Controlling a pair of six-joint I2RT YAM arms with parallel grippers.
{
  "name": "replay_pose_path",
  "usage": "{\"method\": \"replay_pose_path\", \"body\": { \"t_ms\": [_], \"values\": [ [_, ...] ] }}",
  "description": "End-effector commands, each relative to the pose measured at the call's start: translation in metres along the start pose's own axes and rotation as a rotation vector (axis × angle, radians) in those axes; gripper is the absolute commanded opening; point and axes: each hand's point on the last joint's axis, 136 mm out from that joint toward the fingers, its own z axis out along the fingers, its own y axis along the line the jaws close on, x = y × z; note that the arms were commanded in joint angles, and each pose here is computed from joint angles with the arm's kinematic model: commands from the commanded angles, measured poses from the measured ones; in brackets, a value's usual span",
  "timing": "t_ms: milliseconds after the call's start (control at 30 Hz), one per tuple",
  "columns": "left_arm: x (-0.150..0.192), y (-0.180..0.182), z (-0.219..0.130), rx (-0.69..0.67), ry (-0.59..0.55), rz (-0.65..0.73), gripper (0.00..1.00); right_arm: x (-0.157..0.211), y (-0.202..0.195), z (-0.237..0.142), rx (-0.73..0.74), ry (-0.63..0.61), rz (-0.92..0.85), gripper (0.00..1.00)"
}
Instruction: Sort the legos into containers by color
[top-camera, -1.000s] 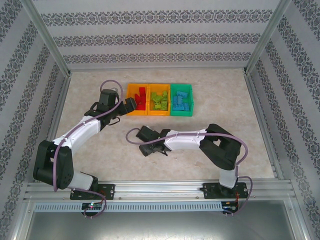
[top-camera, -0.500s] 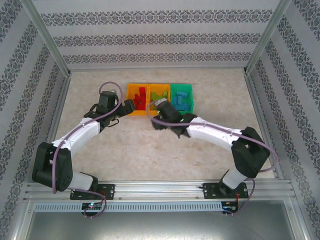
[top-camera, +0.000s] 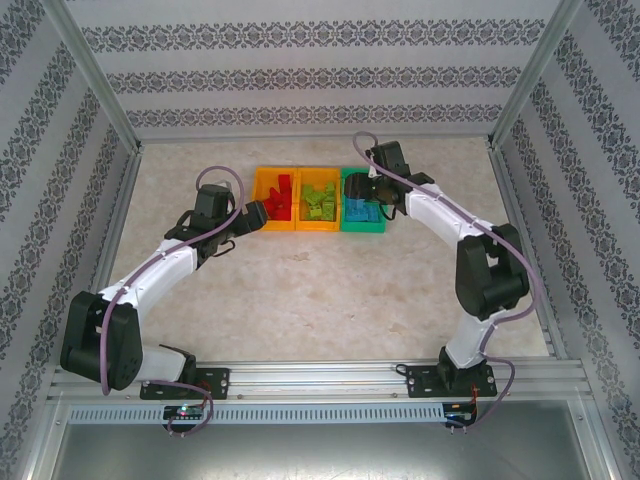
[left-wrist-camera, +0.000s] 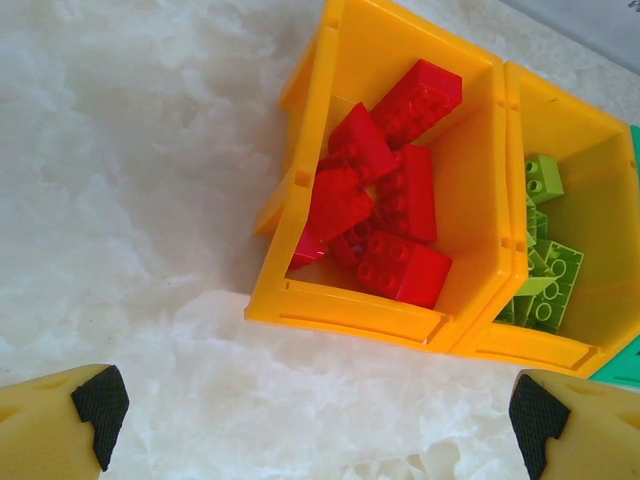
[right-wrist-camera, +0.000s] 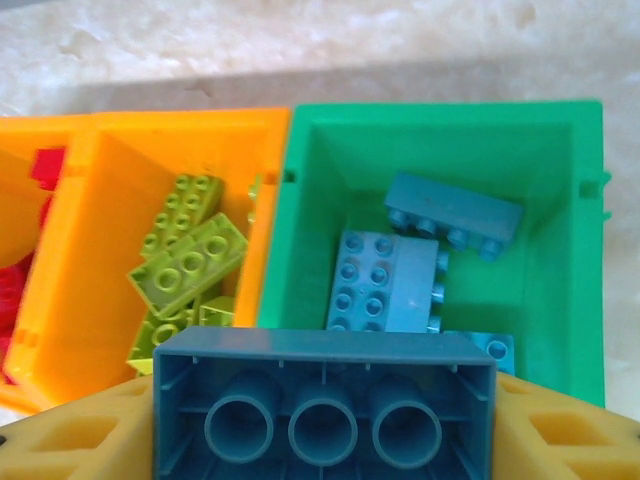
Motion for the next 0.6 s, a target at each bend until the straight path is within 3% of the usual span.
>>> {"method": "replay_pose_path", "body": {
  "t_ms": [0,133,200,333,567],
  "values": [
    [0.001,0.013,-0.006,-0.045,-0.002,0.021,1.0,0.009,0.003,0.01,-0.036,0.074,0.04,0.59],
    [0.005,0.015,-0.004,-0.051,0.007,0.022,1.0,0.005,0.001,0.017,-0.038,0.074,0.044,0.61],
    [0.004,0.015,-0.004,-0.052,0.006,0.02,1.0,0.004,0.0,0.019,-0.031,0.078,0.04,0.66],
    [0.004,0.015,-0.003,-0.053,0.007,0.019,1.0,0.003,0.002,0.016,-0.033,0.078,0.023,0.98],
    [0.005,0.018,-0.003,-0.067,0.01,0.024,1.0,-0.015,-0.004,-0.036,0.036,-0.089,-0.064,0.98]
  ]
}}
